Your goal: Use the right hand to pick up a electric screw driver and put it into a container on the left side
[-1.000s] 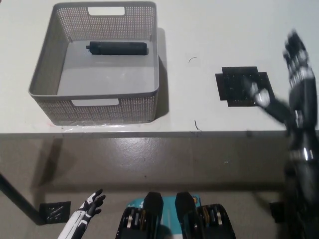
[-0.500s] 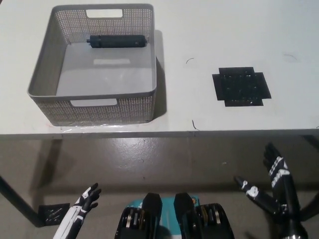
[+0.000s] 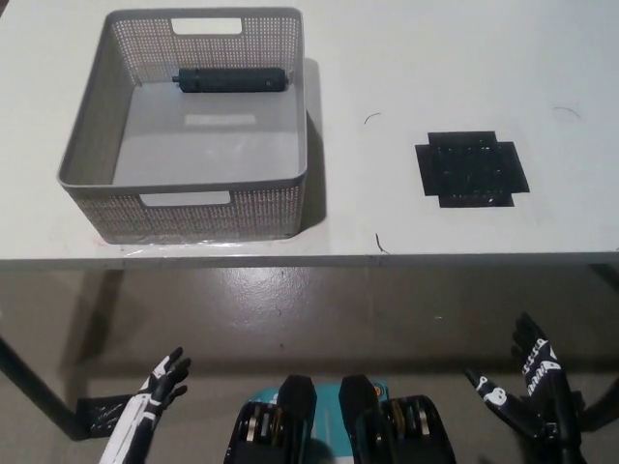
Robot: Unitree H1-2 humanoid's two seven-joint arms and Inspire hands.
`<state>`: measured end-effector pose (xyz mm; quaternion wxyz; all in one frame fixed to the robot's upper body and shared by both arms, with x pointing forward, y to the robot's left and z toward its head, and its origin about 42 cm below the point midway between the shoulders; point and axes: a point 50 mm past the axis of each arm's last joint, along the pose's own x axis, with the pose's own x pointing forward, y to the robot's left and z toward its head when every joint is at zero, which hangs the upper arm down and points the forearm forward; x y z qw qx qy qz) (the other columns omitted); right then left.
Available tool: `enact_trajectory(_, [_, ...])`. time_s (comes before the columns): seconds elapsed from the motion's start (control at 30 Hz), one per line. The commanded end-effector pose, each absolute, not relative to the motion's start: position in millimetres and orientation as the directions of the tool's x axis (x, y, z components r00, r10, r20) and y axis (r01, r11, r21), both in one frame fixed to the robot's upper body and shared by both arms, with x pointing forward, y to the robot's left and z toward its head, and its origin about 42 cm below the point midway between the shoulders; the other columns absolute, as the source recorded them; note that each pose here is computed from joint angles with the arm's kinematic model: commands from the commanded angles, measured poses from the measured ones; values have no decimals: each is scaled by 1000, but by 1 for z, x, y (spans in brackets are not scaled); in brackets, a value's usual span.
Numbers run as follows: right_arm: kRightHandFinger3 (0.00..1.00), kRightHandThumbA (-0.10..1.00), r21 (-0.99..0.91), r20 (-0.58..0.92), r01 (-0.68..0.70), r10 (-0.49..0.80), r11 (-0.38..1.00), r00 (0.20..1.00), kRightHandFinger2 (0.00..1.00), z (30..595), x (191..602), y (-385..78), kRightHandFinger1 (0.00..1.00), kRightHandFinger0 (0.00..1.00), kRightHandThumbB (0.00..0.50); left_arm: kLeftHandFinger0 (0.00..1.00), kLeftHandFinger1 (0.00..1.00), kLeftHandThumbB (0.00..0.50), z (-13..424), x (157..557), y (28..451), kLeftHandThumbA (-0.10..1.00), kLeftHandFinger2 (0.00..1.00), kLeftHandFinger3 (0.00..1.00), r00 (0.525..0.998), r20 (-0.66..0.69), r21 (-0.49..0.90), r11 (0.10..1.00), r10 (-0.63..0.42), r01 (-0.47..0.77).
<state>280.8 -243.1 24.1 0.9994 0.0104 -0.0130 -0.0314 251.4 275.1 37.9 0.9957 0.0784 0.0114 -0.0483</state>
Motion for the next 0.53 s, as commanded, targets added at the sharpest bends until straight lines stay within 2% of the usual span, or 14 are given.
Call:
enact_trajectory(0.0, [1000, 942, 5, 111, 42, -43, 999, 993, 1000, 33, 290, -246, 1000, 1000, 306, 1000, 1000, 185, 45, 256, 280, 1000, 1000, 1000, 998, 33, 134, 989, -62, 57])
enact_trajectory(0.33, [1000, 943, -24, 96, 25, -22, 999, 995, 1000, 30, 292, -241, 1000, 1000, 290, 1000, 1000, 202, 37, 250, 287, 1000, 1000, 1000, 998, 14, 127, 990, -57, 55])
enact_trajectory(0.5, [1000, 933, -27, 94, 17, -14, 999, 996, 1000, 30, 295, -240, 1000, 1000, 283, 1000, 1000, 193, 37, 250, 289, 1000, 1000, 1000, 998, 17, 139, 989, -60, 57])
